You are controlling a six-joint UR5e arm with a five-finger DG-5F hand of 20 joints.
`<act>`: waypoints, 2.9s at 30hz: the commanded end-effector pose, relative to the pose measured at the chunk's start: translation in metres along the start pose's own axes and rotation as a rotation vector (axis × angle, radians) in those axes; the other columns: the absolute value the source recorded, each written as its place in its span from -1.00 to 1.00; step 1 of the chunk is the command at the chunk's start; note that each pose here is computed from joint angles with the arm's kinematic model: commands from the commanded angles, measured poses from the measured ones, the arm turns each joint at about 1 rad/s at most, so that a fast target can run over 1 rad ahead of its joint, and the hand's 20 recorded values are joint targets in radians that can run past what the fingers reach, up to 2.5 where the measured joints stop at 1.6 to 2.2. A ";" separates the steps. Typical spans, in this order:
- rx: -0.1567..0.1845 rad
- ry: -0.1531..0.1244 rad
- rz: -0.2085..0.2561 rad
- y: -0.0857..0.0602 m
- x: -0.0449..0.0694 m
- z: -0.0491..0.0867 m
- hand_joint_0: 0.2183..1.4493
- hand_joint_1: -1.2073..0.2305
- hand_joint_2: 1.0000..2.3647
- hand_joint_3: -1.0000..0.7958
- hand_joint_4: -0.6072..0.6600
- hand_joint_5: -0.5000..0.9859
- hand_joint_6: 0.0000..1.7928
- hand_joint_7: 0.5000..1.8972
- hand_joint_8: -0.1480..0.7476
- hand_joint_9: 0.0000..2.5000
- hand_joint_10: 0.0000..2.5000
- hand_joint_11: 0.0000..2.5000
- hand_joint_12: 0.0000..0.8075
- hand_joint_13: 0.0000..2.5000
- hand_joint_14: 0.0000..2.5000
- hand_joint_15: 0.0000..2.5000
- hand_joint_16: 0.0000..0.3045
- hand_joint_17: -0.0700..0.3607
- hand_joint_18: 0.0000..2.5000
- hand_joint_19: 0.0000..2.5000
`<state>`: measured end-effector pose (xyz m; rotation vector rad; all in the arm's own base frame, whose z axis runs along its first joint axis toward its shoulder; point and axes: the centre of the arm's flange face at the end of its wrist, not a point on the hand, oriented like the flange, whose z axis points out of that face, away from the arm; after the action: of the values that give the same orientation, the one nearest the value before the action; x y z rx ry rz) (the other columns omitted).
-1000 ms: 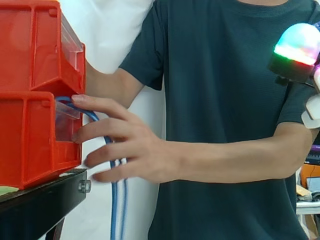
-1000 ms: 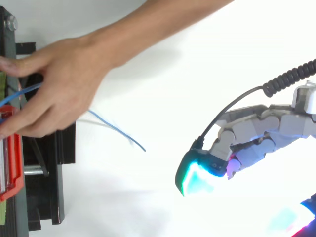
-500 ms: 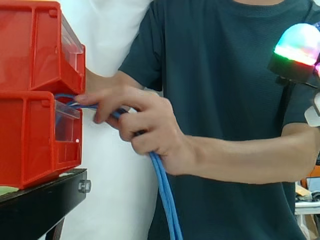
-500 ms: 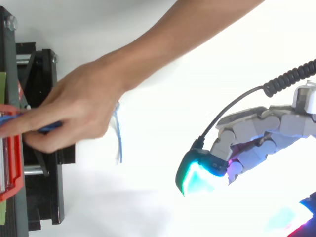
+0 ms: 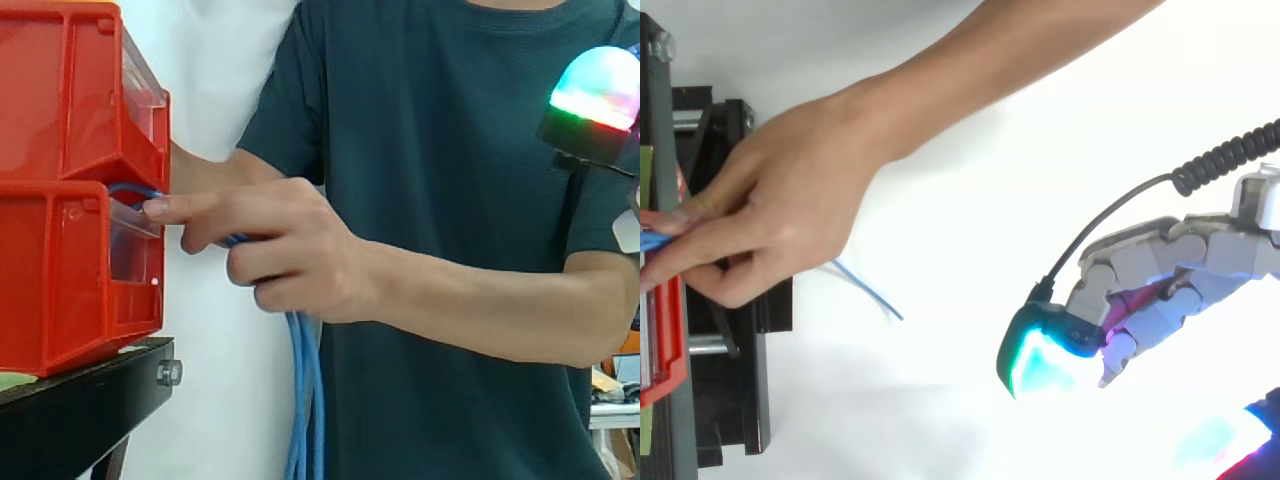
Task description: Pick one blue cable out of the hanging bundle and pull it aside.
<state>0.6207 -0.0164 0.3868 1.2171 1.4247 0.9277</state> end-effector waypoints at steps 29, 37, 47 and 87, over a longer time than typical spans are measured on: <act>-0.001 0.000 0.000 0.000 0.000 0.000 -0.46 -0.15 -0.99 -0.34 0.29 -0.54 -0.44 -0.53 -0.11 -0.31 -0.99 -0.81 -0.46 -0.50 -0.99 -0.75 -0.86 -0.46 -0.91 -0.70; -0.001 0.000 0.000 0.000 0.000 0.000 -0.46 -0.15 -0.99 -0.34 0.29 -0.54 -0.44 -0.53 -0.10 -0.30 -0.99 -0.81 -0.46 -0.50 -0.99 -0.75 -0.86 -0.46 -0.91 -0.71; -0.001 0.000 0.000 0.000 0.000 0.000 -0.46 -0.15 -0.99 -0.34 0.31 -0.53 -0.44 -0.52 -0.10 -0.29 -0.99 -0.79 -0.47 -0.50 -0.99 -0.75 -0.86 -0.46 -0.91 -0.70; -0.001 0.001 0.000 0.000 0.001 0.000 -0.57 -0.12 -0.99 -0.39 -0.23 -0.73 -0.44 -0.98 -0.52 -1.00 -1.00 -1.00 -0.49 -0.93 -1.00 -1.00 -0.85 -0.43 -1.00 -0.89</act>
<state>0.6207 -0.0162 0.3869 1.2167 1.4247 0.9281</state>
